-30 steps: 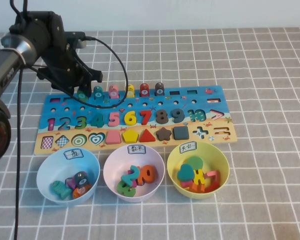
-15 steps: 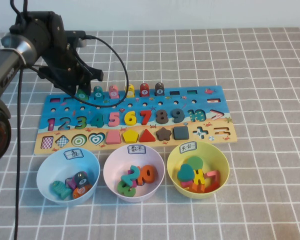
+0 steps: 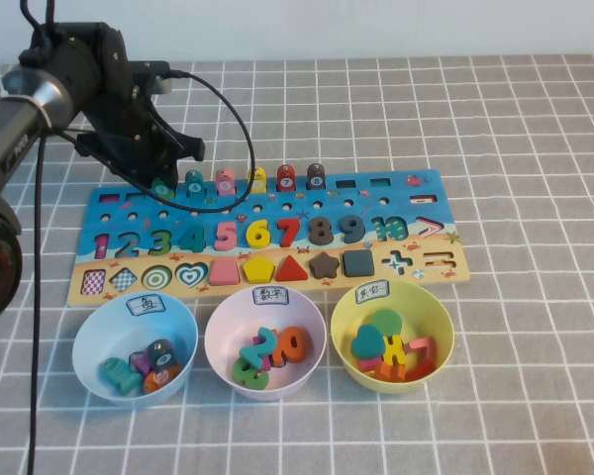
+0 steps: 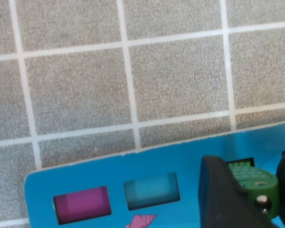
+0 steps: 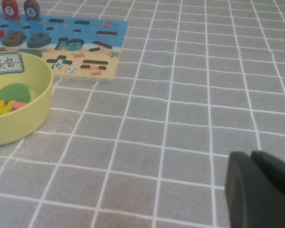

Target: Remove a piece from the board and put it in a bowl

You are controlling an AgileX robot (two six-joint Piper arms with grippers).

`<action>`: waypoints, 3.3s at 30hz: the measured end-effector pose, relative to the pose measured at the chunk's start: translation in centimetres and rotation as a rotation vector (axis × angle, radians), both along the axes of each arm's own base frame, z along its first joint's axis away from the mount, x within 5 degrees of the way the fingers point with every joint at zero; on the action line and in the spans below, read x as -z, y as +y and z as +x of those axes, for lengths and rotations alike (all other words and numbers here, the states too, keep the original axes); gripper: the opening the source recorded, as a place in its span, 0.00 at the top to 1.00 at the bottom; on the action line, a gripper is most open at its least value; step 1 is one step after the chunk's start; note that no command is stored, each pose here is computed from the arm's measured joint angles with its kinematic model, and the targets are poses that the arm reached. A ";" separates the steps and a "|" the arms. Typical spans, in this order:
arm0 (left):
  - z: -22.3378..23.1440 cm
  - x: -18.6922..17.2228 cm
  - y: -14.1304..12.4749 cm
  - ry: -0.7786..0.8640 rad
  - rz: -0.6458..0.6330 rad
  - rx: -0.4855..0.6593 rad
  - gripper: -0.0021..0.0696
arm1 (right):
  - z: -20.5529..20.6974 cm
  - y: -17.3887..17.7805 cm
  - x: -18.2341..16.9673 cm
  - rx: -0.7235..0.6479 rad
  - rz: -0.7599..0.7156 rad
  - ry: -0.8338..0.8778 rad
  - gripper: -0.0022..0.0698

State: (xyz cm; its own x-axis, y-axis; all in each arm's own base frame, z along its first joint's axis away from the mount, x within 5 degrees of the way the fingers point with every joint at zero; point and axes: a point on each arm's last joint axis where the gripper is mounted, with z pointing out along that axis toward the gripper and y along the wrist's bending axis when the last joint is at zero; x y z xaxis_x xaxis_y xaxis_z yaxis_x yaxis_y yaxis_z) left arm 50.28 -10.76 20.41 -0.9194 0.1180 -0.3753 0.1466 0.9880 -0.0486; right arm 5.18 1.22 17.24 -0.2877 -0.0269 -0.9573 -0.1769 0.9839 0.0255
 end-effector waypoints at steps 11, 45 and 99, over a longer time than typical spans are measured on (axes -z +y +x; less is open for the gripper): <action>-0.1 -0.1 0.0 0.007 -0.002 -0.002 0.70 | 0.0 0.0 0.0 0.000 0.000 0.000 0.99; -5.8 -12.9 -1.0 -0.130 0.071 0.072 0.70 | 0.0 0.0 0.0 0.000 0.000 0.000 0.99; -33.3 -0.9 4.1 -0.331 -0.050 0.189 0.70 | 0.0 0.0 0.0 0.000 0.000 -0.001 0.99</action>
State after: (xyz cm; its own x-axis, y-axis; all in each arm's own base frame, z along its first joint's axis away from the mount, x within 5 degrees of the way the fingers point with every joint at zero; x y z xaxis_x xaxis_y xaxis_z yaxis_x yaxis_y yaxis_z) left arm 17.03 -6.66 21.34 -0.7113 0.2478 -0.6578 0.3417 0.9397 -0.0154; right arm 5.17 1.22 17.25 -0.2870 -0.0269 -0.9575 -0.1769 0.9839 0.0254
